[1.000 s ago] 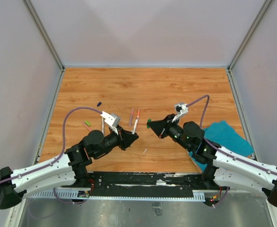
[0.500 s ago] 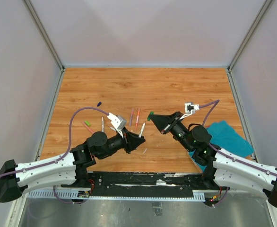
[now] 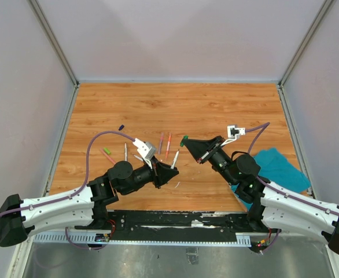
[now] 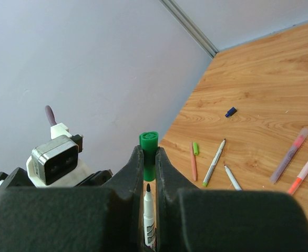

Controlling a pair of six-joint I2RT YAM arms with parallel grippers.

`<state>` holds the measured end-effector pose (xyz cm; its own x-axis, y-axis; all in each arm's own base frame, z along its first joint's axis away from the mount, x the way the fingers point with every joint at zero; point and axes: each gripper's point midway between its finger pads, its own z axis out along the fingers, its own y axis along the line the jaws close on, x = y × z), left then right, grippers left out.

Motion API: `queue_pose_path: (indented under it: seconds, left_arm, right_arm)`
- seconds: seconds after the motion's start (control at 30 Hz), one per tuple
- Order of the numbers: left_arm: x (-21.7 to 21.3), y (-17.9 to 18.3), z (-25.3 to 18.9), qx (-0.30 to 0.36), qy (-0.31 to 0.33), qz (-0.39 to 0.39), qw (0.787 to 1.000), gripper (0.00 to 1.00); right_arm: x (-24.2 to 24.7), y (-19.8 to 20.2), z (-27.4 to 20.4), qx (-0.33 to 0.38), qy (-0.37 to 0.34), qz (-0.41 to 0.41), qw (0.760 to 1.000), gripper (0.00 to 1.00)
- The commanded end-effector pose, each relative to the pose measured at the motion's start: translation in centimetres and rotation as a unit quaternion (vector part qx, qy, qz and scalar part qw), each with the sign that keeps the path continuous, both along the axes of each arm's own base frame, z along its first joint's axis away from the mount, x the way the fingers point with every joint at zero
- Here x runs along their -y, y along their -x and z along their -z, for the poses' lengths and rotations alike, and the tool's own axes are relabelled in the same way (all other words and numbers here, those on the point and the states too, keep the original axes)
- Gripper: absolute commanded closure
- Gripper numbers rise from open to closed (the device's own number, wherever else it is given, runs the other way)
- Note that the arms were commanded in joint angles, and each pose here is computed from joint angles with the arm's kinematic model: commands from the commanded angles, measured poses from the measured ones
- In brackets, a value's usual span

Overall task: Insert the pens into the pen caps
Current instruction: Insert the pen cap onto the pen.

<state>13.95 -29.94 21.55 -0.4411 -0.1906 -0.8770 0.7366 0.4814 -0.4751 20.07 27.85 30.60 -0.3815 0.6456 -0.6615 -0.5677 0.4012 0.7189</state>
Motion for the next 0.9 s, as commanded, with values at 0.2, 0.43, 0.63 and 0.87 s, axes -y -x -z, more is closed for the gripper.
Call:
queue_pose_path:
  seconds: [0.2, 0.43, 0.63, 0.87]
  left_arm:
    - [0.4, 0.2, -1.3, 0.019, 0.017, 0.006, 1.000, 1.00]
    - [0.3, 0.1, -1.3, 0.019, 0.017, 0.002, 1.000, 1.00]
    - [0.2, 0.1, -1.4, 0.020, 0.017, 0.001, 1.000, 1.00]
    - [0.0, 0.0, -1.5, 0.020, 0.018, -0.004, 1.000, 0.99]
  right_arm:
    - [-0.1, 0.3, -0.9, 0.016, -0.013, -0.012, 1.000, 0.99]
    - [-0.4, 0.4, -0.4, 0.013, -0.004, -0.020, 1.000, 0.99]
    - [-0.7, 0.5, 0.2, 0.007, 0.003, -0.027, 1.000, 0.99]
    - [-0.9, 0.7, 0.9, 0.002, 0.014, -0.034, 0.999, 0.99]
